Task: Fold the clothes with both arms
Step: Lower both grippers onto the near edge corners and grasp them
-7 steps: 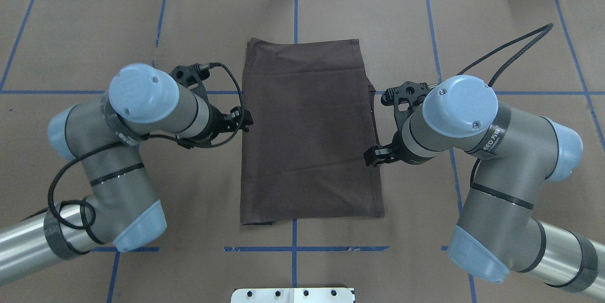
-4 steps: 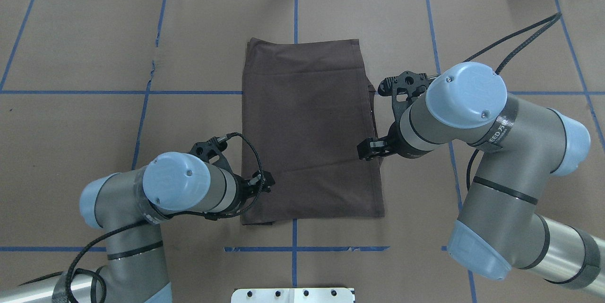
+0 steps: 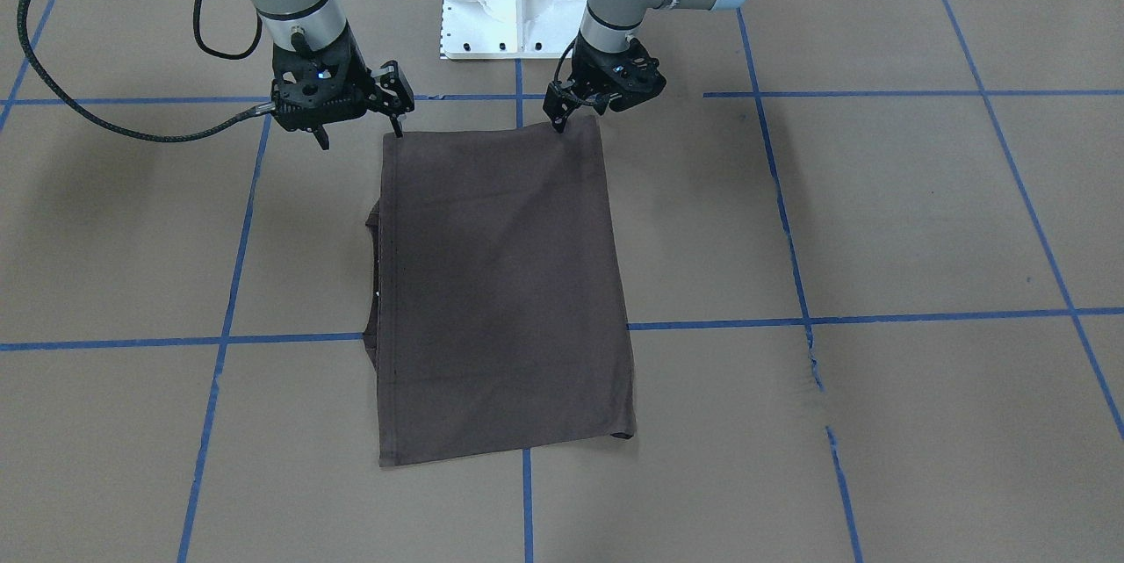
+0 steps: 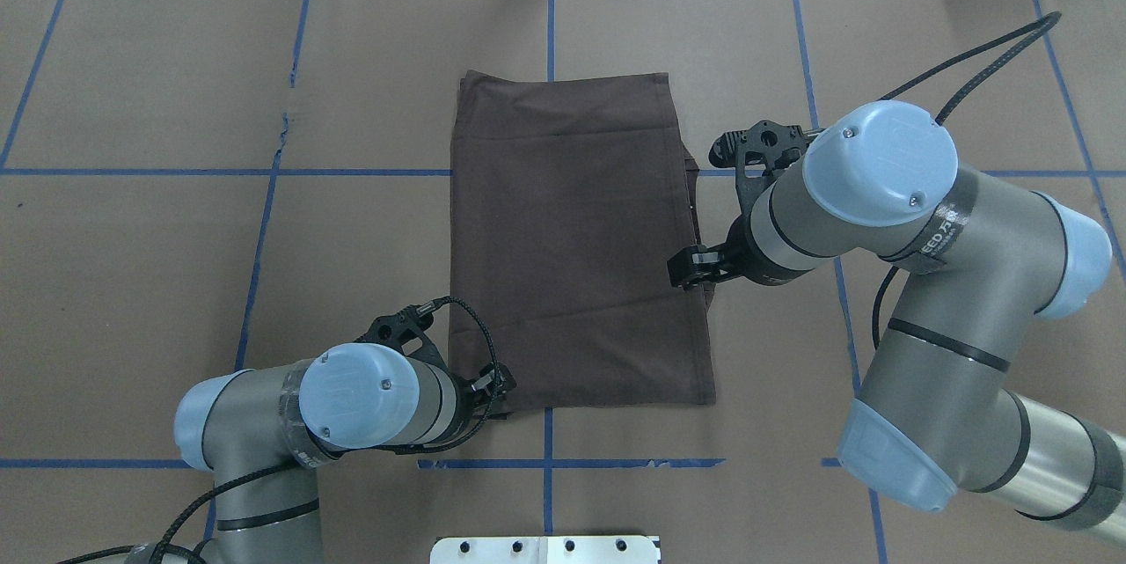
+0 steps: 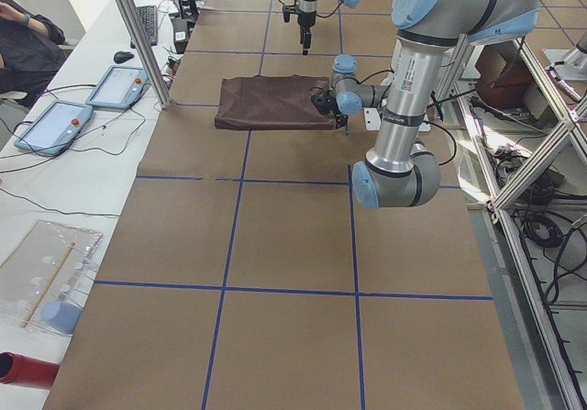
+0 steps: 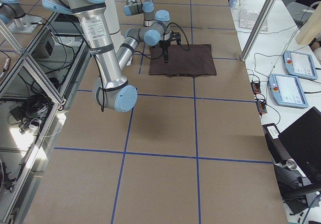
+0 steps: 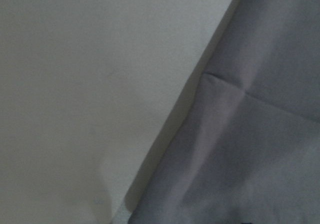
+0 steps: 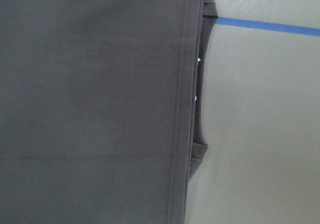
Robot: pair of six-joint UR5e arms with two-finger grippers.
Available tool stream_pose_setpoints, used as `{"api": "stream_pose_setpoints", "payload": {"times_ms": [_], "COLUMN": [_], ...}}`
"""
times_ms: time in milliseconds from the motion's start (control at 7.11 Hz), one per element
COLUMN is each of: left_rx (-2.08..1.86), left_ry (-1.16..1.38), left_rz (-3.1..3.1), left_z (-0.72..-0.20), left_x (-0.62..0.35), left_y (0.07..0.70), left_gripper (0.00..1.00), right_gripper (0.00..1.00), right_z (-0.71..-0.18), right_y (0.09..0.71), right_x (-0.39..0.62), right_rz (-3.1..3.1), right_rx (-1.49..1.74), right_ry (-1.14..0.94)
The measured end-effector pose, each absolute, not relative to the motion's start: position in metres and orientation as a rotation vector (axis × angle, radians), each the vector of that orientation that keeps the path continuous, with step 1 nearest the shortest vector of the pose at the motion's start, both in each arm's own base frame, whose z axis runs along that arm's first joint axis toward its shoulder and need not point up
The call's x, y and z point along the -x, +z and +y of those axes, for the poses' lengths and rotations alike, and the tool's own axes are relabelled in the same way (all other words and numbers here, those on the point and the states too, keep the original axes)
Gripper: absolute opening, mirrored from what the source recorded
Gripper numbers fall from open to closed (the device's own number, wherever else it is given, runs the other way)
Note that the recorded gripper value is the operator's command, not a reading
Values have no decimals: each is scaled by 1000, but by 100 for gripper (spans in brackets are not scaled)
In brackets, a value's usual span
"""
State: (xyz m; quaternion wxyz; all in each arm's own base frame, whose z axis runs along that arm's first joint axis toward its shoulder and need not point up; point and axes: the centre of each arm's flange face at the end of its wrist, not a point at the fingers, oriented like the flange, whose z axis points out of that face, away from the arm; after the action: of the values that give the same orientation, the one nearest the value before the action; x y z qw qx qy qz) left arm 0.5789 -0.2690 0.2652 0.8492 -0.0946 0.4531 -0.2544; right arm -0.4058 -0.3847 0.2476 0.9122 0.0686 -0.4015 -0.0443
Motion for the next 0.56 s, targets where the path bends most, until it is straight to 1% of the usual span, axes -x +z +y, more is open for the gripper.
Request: {"api": "stream_pose_setpoints", "payload": {"times_ms": [141, 281, 422, 563], "left_rx": [197, 194, 191, 190], "left_ry": [-541, -545, -548, -549], "left_rz": [943, 929, 922, 921], "left_z": [-270, -271, -271, -272], "left_x": [-579, -579, -579, -580], "left_y": [266, 268, 268, 268], "left_gripper": [75, 68, 47, 24], "right_gripper": [100, 100, 100, 100], "right_z": [-386, -386, -386, -387], "right_y": [248, 247, 247, 247], "right_x": [405, 404, 403, 403], "right_rz": [-829, -831, -833, -833], "right_rx": [-140, -136, -134, -134], "right_ry": [-90, -90, -90, -89]}}
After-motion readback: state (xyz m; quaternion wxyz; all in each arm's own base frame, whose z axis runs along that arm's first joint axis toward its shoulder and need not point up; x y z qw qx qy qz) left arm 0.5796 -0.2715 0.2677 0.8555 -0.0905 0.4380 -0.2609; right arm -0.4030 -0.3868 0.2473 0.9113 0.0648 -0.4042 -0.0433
